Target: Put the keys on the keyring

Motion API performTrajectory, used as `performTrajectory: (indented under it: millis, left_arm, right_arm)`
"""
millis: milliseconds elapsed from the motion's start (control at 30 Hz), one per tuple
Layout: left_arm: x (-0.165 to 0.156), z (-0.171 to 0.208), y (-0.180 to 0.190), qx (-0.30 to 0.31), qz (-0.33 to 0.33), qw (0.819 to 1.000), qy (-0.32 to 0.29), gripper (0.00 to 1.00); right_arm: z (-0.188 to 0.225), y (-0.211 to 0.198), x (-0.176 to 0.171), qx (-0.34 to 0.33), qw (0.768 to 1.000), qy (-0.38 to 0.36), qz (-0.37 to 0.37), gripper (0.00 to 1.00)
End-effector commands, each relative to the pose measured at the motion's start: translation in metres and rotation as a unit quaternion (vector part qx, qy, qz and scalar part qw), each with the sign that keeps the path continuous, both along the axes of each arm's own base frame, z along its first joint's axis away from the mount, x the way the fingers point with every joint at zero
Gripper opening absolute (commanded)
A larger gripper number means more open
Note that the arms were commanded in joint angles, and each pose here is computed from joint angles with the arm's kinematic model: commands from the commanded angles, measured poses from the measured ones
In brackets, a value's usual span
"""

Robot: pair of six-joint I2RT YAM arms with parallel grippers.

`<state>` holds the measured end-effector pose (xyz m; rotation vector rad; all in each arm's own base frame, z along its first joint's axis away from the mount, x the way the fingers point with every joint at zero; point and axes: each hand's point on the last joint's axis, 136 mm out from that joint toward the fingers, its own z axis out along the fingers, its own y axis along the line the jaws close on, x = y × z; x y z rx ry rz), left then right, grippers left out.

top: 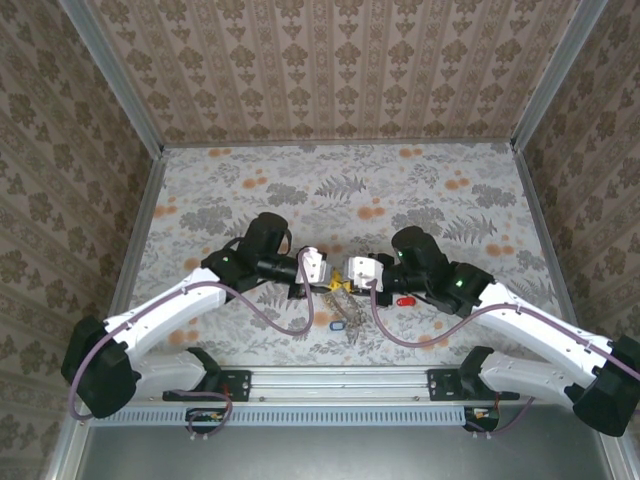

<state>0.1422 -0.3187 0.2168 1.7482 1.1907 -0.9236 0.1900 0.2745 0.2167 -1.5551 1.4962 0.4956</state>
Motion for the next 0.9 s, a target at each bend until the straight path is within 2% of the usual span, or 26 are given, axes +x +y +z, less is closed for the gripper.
performTrajectory:
  millis: [0,33,133,167,233,367,600,800,867]
  left_arm:
    - [0.0,0.023,-0.005,-0.027,-0.009,1.0,-0.004,0.0]
    - [0.001,0.024,-0.004,-0.03,-0.005,1.0,-0.003,0.0]
    - [0.002,0.024,0.0,-0.036,0.006,0.999,-0.003,0.1]
    - [0.004,0.023,0.002,-0.039,0.015,0.999,-0.005,0.13]
    - [0.007,0.023,0.007,-0.049,0.032,0.998,-0.007,0.25]
    - [0.006,0.026,0.016,-0.075,0.049,0.996,-0.01,0.33]
    - [0.012,0.034,0.015,-0.092,0.064,0.994,-0.008,0.34]
    - [0.022,0.04,0.014,-0.105,0.088,0.991,-0.014,0.35]
    - [0.02,0.043,0.013,-0.108,0.081,0.991,-0.013,0.3]
  right_arm:
    - [0.011,0.003,0.004,0.012,1.0,-0.004,-0.01,0.0]
    - [0.012,0.004,0.006,0.024,1.0,-0.001,-0.017,0.0]
    - [0.025,0.006,0.012,0.089,0.995,-0.001,-0.047,0.0]
    - [0.03,0.006,0.015,0.12,0.991,0.002,-0.06,0.0]
    - [0.041,0.005,0.02,0.178,0.98,0.011,-0.082,0.0]
    - [0.053,0.006,0.018,0.264,0.961,0.034,-0.079,0.0]
    - [0.066,0.008,0.007,0.333,0.941,0.036,-0.045,0.0]
    - [0.071,0.011,0.003,0.347,0.937,0.035,-0.024,0.0]
    - [0.07,0.012,0.004,0.347,0.937,0.035,-0.026,0.0]
